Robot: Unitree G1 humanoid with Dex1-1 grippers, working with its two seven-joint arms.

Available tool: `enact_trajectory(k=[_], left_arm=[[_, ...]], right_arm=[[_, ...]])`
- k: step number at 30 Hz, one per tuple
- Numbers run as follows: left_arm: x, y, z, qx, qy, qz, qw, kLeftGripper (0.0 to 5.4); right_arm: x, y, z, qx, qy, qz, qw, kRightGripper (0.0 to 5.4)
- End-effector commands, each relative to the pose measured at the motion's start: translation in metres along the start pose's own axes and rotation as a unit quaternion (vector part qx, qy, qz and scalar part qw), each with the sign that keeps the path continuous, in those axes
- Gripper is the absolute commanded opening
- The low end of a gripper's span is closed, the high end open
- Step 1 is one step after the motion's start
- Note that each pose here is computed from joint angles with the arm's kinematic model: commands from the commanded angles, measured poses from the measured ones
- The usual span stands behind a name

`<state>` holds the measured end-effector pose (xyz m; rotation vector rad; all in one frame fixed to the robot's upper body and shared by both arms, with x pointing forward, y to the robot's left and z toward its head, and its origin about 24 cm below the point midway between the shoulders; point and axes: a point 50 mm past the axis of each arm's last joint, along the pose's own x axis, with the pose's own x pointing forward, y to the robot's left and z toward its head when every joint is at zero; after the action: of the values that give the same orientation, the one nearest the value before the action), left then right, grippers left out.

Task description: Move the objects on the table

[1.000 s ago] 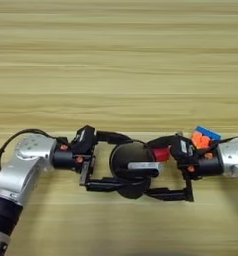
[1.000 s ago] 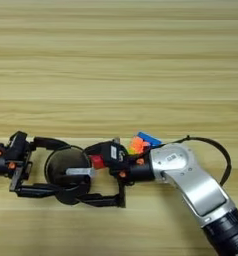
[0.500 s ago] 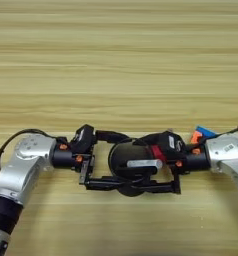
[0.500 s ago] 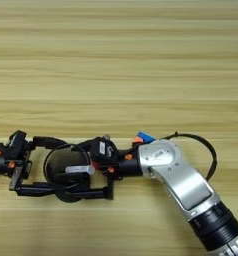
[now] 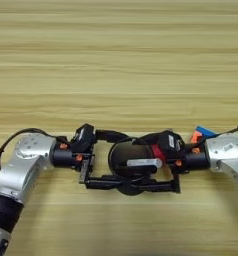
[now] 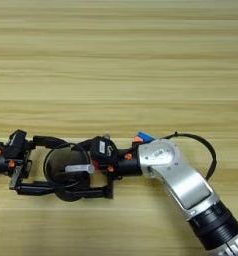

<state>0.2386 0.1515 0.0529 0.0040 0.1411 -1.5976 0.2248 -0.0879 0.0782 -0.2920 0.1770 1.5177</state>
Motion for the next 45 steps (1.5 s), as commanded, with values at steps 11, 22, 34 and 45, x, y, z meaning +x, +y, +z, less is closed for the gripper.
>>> enact_trajectory(k=[11,22,34,45], left_arm=[[0.000,0.007,-0.001,0.004,0.019,0.020,0.9996,5.07],[-0.002,0.032,-0.008,-0.011,0.013,0.072,0.9973,4.96],[0.006,0.050,-0.015,-0.025,0.011,0.091,0.9955,4.96],[0.010,0.059,-0.024,-0.040,0.022,0.101,0.9939,4.94]], right_arm=[[0.001,-0.008,0.014,-0.015,-0.026,0.000,1.000,4.72],[0.003,-0.032,0.010,0.001,-0.034,-0.064,0.997,4.70],[0.003,-0.058,-0.009,0.048,-0.038,-0.112,0.992,4.34],[0.008,-0.060,-0.009,0.046,-0.044,-0.100,0.993,4.20]])
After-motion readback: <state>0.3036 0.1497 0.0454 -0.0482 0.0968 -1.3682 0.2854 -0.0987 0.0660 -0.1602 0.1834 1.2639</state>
